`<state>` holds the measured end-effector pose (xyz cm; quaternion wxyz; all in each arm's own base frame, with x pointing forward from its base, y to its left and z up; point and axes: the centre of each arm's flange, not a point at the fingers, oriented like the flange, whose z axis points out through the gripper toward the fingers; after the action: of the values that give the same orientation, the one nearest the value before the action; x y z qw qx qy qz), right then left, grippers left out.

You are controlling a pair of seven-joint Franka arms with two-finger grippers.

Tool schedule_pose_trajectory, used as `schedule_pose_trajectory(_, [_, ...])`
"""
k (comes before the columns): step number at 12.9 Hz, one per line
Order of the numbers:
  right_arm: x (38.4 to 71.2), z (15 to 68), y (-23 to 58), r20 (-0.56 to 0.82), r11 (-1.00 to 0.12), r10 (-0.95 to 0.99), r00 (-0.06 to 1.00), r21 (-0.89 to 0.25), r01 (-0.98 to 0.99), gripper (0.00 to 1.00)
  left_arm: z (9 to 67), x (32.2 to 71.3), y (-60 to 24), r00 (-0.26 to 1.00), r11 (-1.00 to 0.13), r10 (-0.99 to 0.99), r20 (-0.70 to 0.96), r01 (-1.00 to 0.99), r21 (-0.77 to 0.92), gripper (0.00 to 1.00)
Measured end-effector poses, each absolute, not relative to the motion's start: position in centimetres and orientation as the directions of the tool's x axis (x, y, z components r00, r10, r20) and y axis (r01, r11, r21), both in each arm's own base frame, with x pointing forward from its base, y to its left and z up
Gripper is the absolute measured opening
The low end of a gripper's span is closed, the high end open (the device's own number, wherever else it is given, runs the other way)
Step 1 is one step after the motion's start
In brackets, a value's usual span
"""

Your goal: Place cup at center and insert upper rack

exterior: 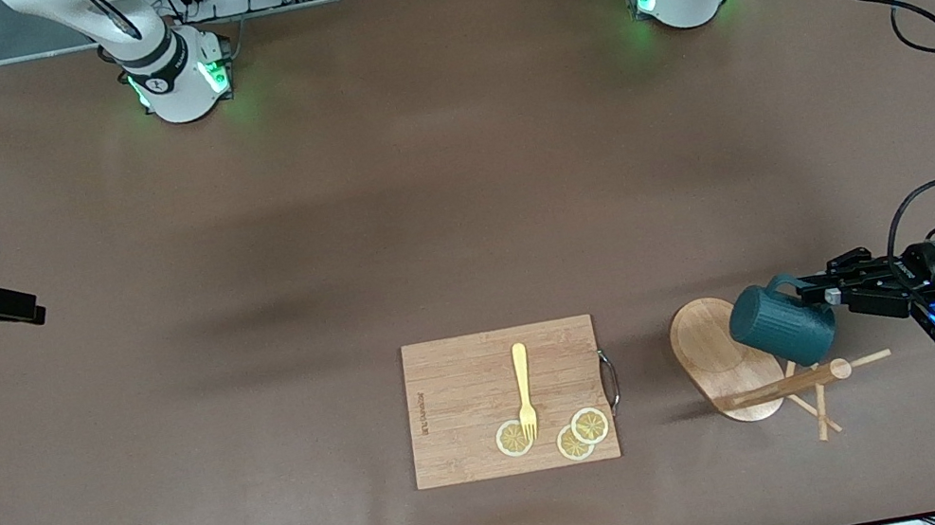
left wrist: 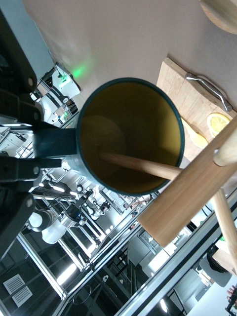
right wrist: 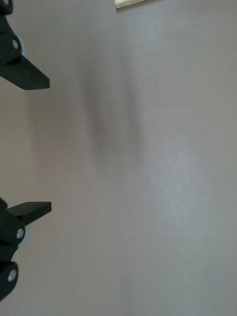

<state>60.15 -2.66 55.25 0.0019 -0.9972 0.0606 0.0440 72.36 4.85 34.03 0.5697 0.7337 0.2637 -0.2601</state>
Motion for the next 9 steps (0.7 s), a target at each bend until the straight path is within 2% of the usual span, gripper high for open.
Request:
schedule_pose_trajectory(5, [60.15, 55.25, -2.67, -0.088, -0.993, -0.121, 0.989, 0.002, -0.121, 1.00, 33.21, 72.44, 5.21, 0.733, -0.188, 0.080, -0.676, 0.677, 0.712, 0.21])
schedule_pose_trajectory(6, [60.15, 55.25, -2.66, -0.088, -0.993, -0.121, 0.989, 0.002, -0.121, 1.00, 33.13, 72.46, 5.17, 0.732, -0.185, 0.078, -0.677, 0.678, 0.712, 0.28])
schedule_pose_trajectory(9, [60.15, 55.25, -2.66, -0.088, -0.993, -0.121, 0.989, 0.002, -0.121, 1.00, 33.23, 72.49, 4.84, 0.734, -0.184, 0.072, -0.676, 0.675, 0.714, 0.63])
